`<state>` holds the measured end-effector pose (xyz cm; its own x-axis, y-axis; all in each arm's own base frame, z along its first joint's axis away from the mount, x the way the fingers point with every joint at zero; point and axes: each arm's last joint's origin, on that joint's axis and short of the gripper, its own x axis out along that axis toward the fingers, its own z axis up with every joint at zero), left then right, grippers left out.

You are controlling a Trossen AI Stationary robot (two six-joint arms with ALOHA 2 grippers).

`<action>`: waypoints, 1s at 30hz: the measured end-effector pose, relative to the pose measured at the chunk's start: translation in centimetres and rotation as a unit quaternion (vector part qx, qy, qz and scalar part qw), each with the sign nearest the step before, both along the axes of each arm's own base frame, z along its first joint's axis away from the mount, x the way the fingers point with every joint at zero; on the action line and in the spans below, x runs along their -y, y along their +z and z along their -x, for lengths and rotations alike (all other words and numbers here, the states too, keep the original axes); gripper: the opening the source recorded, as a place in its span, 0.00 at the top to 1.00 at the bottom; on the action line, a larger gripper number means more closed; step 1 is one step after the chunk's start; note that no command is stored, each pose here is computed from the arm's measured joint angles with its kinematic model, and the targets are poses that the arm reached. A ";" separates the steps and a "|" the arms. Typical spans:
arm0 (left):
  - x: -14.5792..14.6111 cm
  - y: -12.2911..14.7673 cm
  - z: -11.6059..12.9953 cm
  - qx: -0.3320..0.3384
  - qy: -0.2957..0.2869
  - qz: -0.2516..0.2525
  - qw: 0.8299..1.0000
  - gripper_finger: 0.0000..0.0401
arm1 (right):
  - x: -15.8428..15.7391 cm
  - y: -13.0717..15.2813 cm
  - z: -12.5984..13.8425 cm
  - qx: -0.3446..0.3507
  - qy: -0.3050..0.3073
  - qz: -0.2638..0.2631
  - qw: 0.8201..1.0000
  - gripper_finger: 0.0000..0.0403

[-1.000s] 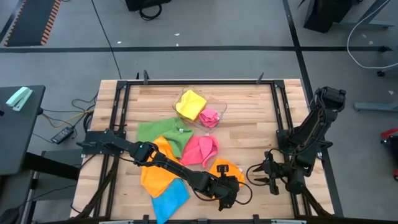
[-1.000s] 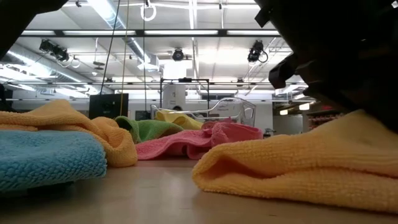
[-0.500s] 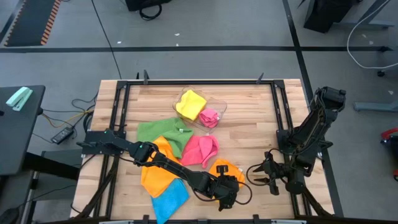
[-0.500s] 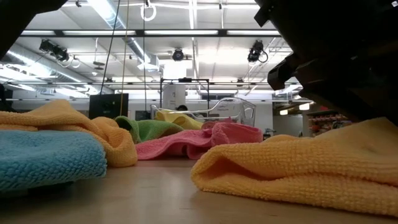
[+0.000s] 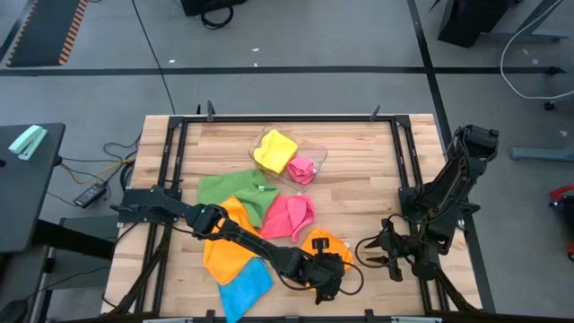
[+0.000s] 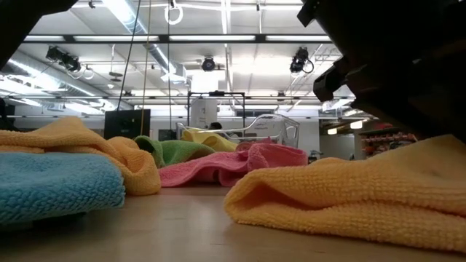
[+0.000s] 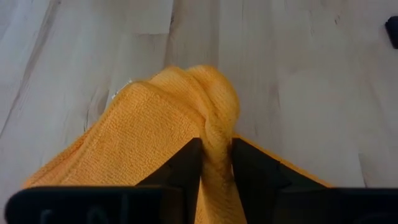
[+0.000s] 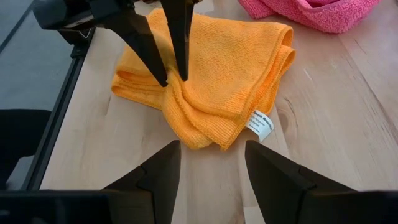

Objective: Fold microfiber towels
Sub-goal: Fold the right orange microfiber cloth

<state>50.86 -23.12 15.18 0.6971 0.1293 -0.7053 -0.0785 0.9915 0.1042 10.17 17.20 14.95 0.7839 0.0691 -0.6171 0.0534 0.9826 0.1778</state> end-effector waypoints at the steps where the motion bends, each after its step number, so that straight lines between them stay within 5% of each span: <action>1: 0.0 0.0 0.0 0.000 0.000 0.000 1.000 0.77 | 0.0 0.0 0.0 0.000 0.000 0.000 1.000 0.53; 11: 0.1 0.0 0.0 -0.005 -0.010 0.009 1.000 0.86 | -0.8 0.1 -0.3 0.017 0.015 -0.016 1.000 0.53; 23: 0.0 0.0 -0.1 -0.001 -0.011 0.013 1.000 0.87 | -4.0 -4.1 -2.4 0.066 0.050 0.023 0.996 0.53; 30: 0.0 0.1 -0.2 0.004 -0.011 0.015 1.000 0.88 | -5.8 -4.1 -4.1 0.080 0.066 0.053 0.993 0.53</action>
<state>51.03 -23.16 15.29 0.7052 0.0928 -0.7029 -0.0583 0.9956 0.0729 14.24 23.04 10.89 0.8607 0.1199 -0.4948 -0.0986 0.9927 0.0690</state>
